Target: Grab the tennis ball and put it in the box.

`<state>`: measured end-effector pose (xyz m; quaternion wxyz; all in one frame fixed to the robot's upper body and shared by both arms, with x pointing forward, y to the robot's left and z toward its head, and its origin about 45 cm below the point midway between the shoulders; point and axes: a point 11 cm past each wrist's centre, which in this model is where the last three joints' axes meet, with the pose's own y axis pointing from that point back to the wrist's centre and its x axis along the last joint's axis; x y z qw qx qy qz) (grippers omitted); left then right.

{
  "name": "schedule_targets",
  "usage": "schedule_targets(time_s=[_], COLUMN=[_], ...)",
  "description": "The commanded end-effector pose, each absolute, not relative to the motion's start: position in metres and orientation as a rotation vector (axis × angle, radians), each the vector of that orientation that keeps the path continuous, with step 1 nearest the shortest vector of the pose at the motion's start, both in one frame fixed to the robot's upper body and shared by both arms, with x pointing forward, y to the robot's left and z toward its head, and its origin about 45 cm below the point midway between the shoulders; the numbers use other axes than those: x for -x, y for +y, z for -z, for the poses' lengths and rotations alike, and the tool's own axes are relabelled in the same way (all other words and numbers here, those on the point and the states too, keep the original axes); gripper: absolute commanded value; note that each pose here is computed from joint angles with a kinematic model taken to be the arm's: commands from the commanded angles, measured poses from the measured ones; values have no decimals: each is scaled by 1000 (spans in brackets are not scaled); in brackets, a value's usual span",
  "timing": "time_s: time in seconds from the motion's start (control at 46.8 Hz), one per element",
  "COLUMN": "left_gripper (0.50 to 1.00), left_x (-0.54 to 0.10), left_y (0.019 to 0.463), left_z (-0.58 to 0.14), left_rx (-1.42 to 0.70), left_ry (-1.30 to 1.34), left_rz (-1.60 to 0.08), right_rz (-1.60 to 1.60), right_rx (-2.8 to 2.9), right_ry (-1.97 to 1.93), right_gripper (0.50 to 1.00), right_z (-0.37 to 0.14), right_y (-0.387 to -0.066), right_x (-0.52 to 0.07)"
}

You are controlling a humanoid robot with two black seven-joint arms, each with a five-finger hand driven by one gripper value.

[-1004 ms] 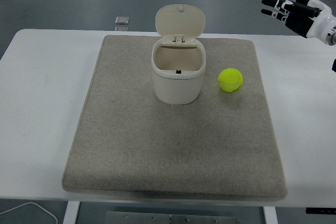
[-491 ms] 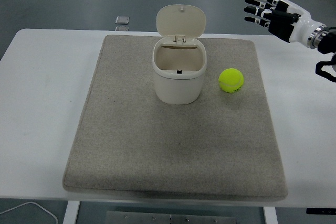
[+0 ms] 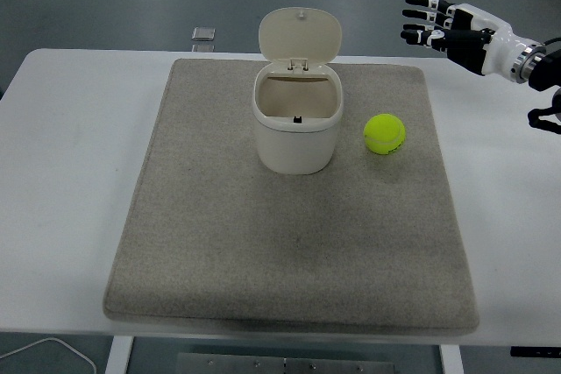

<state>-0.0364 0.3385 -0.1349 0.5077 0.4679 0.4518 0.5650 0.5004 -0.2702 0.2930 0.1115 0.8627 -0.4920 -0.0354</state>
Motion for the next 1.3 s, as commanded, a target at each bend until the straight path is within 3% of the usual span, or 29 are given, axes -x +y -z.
schedule_targets(time_s=[0.0,1.004,1.282], left_gripper=[992,992,992], left_x=[37,37,37], left_y=[339,339,339], left_z=[135,135,135], left_rx=[-1128,-1128,-1128], left_ry=[1089,1089,1089], left_rz=[-1362,-1362,-1362], right_rz=[82,-709,-766], right_rx=[-2531,-2195,-2175], right_ry=[-1429,-784,-652], right_gripper=[930,930,930], right_z=[-295,-274,-266], right_y=[-269,-255,-247], right_x=[-501,-484,-476])
